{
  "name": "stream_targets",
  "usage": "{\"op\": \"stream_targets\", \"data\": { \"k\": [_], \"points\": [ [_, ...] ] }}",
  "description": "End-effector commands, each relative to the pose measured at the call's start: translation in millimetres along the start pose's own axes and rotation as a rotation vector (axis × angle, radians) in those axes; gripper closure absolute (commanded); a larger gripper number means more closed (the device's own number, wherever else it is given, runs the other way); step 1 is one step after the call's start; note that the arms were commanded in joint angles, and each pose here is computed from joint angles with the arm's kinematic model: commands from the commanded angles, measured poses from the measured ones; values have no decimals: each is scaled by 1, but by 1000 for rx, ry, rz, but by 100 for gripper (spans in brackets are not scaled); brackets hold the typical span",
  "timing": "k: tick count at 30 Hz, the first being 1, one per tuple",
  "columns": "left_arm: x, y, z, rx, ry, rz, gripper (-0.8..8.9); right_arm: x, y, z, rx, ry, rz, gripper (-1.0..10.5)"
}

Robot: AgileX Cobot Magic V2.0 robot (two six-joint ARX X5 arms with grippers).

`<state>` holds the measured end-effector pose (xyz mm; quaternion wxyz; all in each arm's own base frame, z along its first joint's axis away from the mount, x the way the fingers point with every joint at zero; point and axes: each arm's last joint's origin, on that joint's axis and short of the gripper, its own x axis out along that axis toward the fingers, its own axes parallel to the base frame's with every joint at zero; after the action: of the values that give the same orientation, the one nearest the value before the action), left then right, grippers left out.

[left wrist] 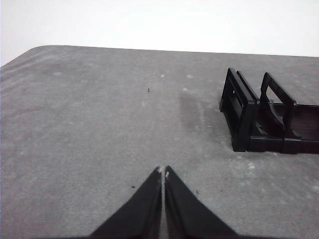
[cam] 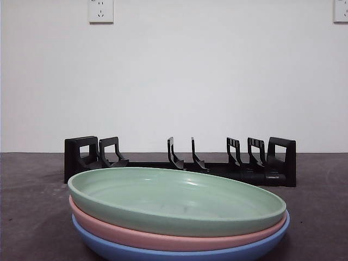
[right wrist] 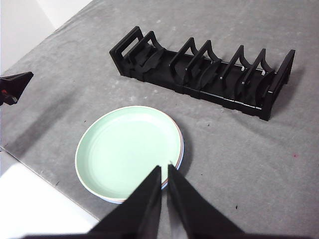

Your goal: Place the plate

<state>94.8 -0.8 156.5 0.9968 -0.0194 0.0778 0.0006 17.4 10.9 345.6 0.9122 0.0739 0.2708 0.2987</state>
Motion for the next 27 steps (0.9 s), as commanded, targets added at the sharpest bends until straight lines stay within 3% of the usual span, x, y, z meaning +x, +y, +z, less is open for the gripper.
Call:
{"op": "stream_targets", "data": {
  "k": [1,3,6,10,13,20,27],
  "points": [
    [2,0,-7,11,23,5,807,0,1,1,7,-5,10,928],
    [2,0,-7,11,23,5,807,0,1,1,9,-11,12,928],
    [2,0,-7,11,23,5,807,3,-2,-3,35,-36,-57,928],
    [2,0,-7,11,23,5,807,26,-8,-16,75,-123,-260,928],
    [2,0,-7,11,23,5,807,51,-19,-31,29,-236,-398,928],
    [2,0,-7,11,23,5,807,103,-55,-67,-99,-420,-433,928],
    [2,0,-7,11,23,5,807,129,-84,-103,-178,-414,-538,928]
  ]
}}
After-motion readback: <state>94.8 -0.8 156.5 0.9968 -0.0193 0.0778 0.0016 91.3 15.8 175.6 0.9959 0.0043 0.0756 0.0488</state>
